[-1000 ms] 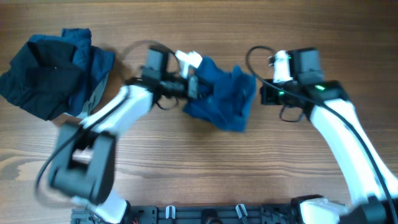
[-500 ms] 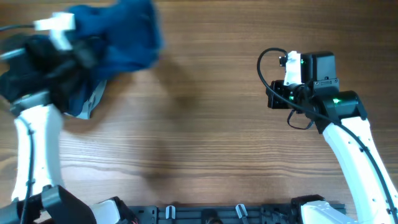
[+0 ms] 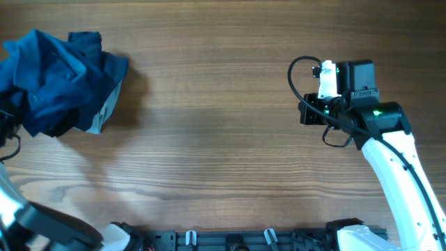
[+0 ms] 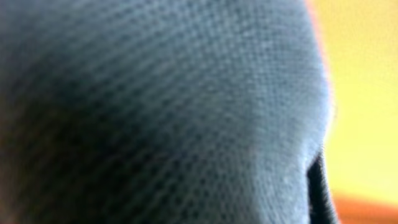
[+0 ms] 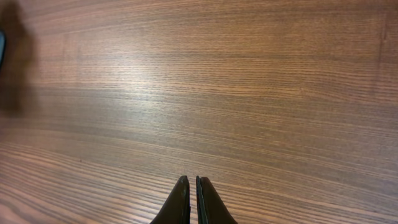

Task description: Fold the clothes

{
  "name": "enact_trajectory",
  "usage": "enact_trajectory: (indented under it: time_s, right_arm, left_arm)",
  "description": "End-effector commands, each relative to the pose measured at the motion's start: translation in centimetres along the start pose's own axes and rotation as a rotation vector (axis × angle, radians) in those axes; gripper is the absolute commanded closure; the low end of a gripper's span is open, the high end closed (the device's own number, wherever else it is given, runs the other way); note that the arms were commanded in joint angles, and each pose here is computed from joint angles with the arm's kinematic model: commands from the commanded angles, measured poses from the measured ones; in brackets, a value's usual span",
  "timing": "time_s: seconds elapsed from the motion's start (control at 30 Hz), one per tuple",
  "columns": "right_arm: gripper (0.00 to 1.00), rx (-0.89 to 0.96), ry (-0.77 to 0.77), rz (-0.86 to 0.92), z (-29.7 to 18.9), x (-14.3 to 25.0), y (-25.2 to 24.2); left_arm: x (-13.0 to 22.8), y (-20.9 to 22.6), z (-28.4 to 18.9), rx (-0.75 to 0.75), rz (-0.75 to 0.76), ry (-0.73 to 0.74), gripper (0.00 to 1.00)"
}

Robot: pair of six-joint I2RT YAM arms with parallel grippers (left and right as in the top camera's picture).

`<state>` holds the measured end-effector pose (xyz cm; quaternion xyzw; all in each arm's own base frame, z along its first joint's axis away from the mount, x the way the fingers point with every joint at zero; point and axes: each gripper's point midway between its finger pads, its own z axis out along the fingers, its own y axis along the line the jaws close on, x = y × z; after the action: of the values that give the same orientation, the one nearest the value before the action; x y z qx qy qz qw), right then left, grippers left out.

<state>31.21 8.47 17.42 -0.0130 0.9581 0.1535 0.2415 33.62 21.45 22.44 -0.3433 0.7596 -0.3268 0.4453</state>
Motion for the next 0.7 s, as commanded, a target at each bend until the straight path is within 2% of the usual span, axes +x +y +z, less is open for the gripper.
enact_trajectory:
  time_s: [0.0,0.03,0.07,0.13,0.17,0.27,0.33,0.47,0.57,0.67]
  right_arm:
    - [0.95,-0.014,0.004,0.007,-0.3,-0.1,0.4]
    - [0.95,-0.012,0.015,0.009,-0.3,0.2,0.3]
    - [0.95,-0.01,0.023,0.009,-0.3,0.4,0.3]
    - [0.95,-0.007,0.036,0.011,-0.3,0.7,0.2]
    - [0.95,-0.007,0.036,0.011,-0.3,0.7,0.2]
    - [0.95,-0.008,0.031,0.009,-0.3,0.6,0.2]
    - [0.94,-0.008,0.031,0.002,-0.3,0.6,0.2]
    - [0.94,-0.005,0.029,-0.017,-0.3,0.5,0.2]
    - [0.95,-0.006,0.022,-0.019,-0.3,0.4,0.2]
    - [0.94,-0.007,0.016,-0.021,-0.3,0.2,0.2]
  left_arm:
    - [0.4,7.3,2.6,-0.233,-0.005,0.032,0.64]
    - [0.5,8.5,3.0,-0.255,-0.019,0.036,0.46]
    - [0.5,9.0,3.3,-0.257,-0.026,0.04,0.35]
    - [0.5,9.5,3.7,-0.258,-0.06,0.036,0.05]
    - [0.3,9.7,3.6,-0.268,-0.071,0.028,0.0]
    - [-0.9,9.3,1.5,-0.321,-0.104,-0.029,0.01]
    - [-2.2,7.5,-0.5,-0.319,-0.137,-0.092,0.0]
    - [-3.8,1.1,-3.4,-0.216,-0.042,-0.16,0.0]
    - [-4.0,-3.8,-5.2,-0.134,0.027,-0.191,0.0]
    - [-3.7,-7.3,-7.2,-0.113,0.101,-0.242,0.0]
